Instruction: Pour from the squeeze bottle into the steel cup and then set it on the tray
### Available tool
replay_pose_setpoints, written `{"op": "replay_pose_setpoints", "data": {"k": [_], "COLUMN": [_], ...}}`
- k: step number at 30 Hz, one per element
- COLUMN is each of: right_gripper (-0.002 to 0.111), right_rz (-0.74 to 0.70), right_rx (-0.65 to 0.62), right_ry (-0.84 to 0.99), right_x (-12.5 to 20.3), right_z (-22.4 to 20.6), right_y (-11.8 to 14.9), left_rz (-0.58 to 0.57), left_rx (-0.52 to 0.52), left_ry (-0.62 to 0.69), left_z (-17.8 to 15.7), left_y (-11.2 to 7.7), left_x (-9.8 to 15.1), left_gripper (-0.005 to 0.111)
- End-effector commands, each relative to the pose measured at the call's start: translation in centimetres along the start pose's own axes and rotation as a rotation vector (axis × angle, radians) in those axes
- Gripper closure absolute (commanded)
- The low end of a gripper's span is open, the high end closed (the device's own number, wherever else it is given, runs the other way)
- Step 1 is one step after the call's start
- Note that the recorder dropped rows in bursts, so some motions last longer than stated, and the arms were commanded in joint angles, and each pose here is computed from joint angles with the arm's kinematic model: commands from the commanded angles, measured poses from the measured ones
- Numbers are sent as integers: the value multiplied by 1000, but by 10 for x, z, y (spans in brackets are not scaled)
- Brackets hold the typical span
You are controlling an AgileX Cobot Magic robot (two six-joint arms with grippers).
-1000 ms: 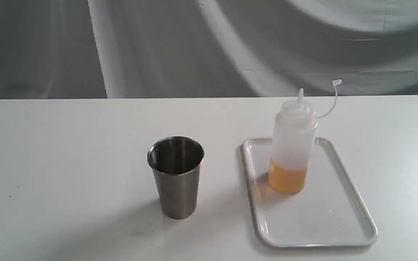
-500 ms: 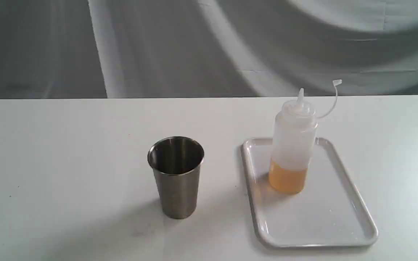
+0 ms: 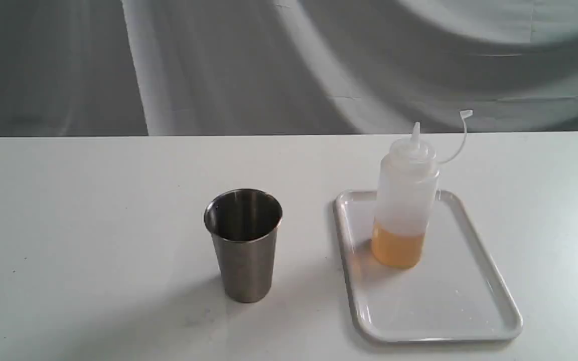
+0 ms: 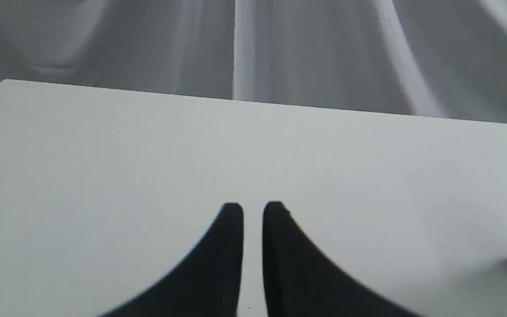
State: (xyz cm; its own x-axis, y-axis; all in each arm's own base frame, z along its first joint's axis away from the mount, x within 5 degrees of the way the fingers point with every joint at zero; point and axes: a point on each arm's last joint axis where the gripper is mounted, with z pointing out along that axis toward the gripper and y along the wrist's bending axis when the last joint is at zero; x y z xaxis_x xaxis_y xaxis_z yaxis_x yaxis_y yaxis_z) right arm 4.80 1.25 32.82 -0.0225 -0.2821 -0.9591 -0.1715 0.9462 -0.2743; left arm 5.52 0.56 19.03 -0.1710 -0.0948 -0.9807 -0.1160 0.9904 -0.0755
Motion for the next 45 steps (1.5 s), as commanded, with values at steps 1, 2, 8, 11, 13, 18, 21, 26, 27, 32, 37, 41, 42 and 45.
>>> {"op": "replay_pose_setpoints", "data": {"k": [1, 2, 8, 11, 13, 18, 21, 26, 27, 32, 37, 41, 42, 45], "right_gripper": [108, 108, 108, 108, 108, 108, 108, 108, 108, 108, 108, 108, 108, 108], "right_rz": [-63, -75, -9, 114, 121, 142, 65, -3, 13, 69, 222, 194, 201, 214], "right_rx": [93, 112, 213, 214, 204, 206, 226, 235, 238, 243, 185, 152, 147, 141], "right_ry": [-122, -148, -312, -293, -249, -235, -271, -297, -305, -315, -320, -289, -270, -237], "right_x": [-10, -12, 0, 22, 36, 52, 54, 60, 60, 61, 62, 75, 82, 102], "right_z": [-1, -2, 7, 15, 20, 20, 15, 9, 9, 8, 10, 14, 16, 17], "right_y": [-8, -9, -12, -9, -6, -2, 0, 3, 2, 2, 5, 11, 13, 19], "left_rz": [-5, -5, -5, -5, -5, -5, -5, -5, -5, -5, -5, -5, -5, -5], "left_rx": [5, 5, 5, 5, 5, 5, 5, 5, 5, 5, 5, 5, 5, 5], "left_ry": [8, 8, 8, 8, 8, 8, 8, 8, 8, 8, 8, 8, 8, 8], "left_z": [0, 0, 0, 0, 0, 0, 0, 0, 0, 0, 0, 0, 0, 0], "left_y": [0, 0, 0, 0, 0, 0, 0, 0, 0, 0, 0, 0, 0, 0], "left_x": [2, 2, 2, 2, 2, 2, 2, 2, 2, 2, 2, 2, 2, 2], "left_gripper": [98, 98, 98, 98, 98, 98, 98, 98, 98, 98, 98, 98, 98, 98]}}
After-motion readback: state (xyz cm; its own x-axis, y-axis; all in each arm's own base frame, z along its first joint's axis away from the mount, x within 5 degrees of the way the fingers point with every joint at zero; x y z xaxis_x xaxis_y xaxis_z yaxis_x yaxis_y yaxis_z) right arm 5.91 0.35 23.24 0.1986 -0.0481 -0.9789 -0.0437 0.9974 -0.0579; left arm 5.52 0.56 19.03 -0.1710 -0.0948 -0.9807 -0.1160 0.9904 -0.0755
